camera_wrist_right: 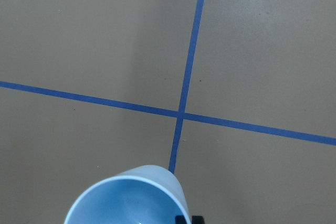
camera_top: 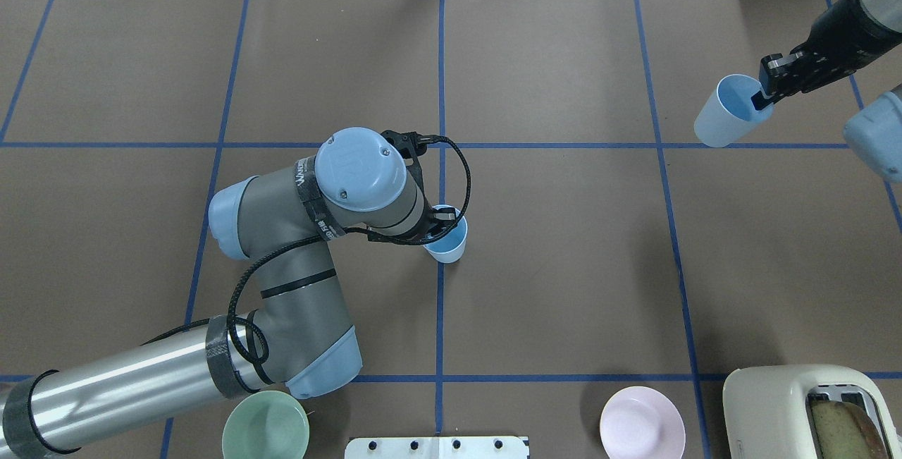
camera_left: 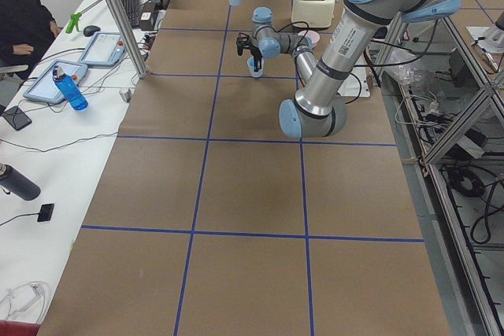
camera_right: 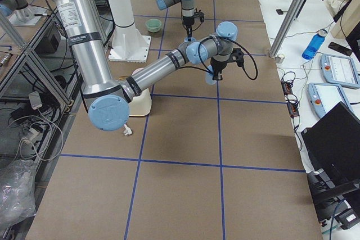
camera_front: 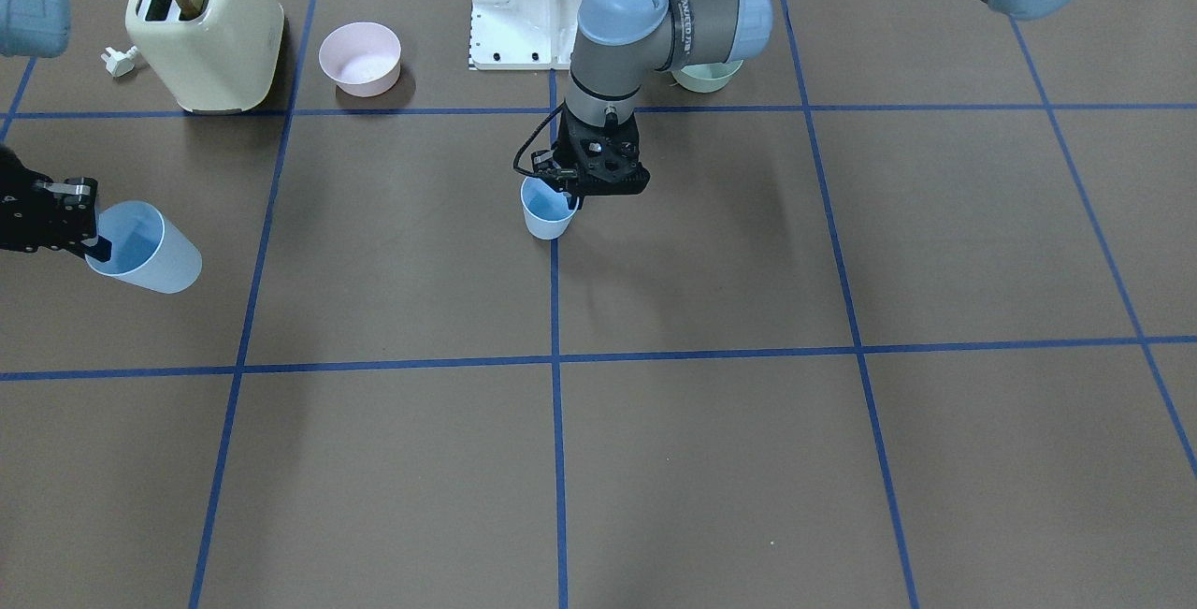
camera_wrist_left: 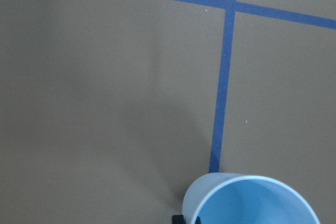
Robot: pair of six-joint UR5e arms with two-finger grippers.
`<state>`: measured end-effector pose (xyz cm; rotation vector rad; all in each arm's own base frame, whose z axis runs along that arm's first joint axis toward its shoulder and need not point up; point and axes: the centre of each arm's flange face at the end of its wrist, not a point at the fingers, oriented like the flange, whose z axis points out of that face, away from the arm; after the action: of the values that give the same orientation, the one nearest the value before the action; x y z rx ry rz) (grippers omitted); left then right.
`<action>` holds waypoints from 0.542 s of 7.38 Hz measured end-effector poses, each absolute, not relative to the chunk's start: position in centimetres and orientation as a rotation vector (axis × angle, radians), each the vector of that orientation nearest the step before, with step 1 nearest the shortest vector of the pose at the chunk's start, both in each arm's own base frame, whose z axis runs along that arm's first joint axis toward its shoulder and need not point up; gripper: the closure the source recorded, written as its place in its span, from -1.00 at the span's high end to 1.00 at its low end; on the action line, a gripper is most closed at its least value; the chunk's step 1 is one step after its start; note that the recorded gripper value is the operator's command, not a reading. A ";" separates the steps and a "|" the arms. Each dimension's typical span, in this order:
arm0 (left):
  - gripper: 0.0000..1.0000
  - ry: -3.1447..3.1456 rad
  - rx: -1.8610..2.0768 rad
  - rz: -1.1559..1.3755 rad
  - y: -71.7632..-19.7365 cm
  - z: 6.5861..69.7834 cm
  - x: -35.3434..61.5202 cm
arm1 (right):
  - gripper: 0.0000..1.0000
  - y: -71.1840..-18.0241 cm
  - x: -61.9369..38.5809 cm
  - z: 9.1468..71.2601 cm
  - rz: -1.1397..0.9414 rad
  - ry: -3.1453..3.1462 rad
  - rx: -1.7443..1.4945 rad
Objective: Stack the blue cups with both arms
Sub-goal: 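Lift the other light-blue cup with the right gripper while the left gripper withdraws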
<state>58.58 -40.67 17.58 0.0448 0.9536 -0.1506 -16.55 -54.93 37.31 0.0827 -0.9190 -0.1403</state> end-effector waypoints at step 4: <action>-1.00 0.949 0.050 -0.145 -40.7 17.8 58.7 | -1.00 -55.0 -16.5 37.2 -0.141 -0.920 0.085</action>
<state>58.70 -40.68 17.77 0.0497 0.9488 -0.1448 -16.52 -54.97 37.17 0.0853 -0.9204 -0.1408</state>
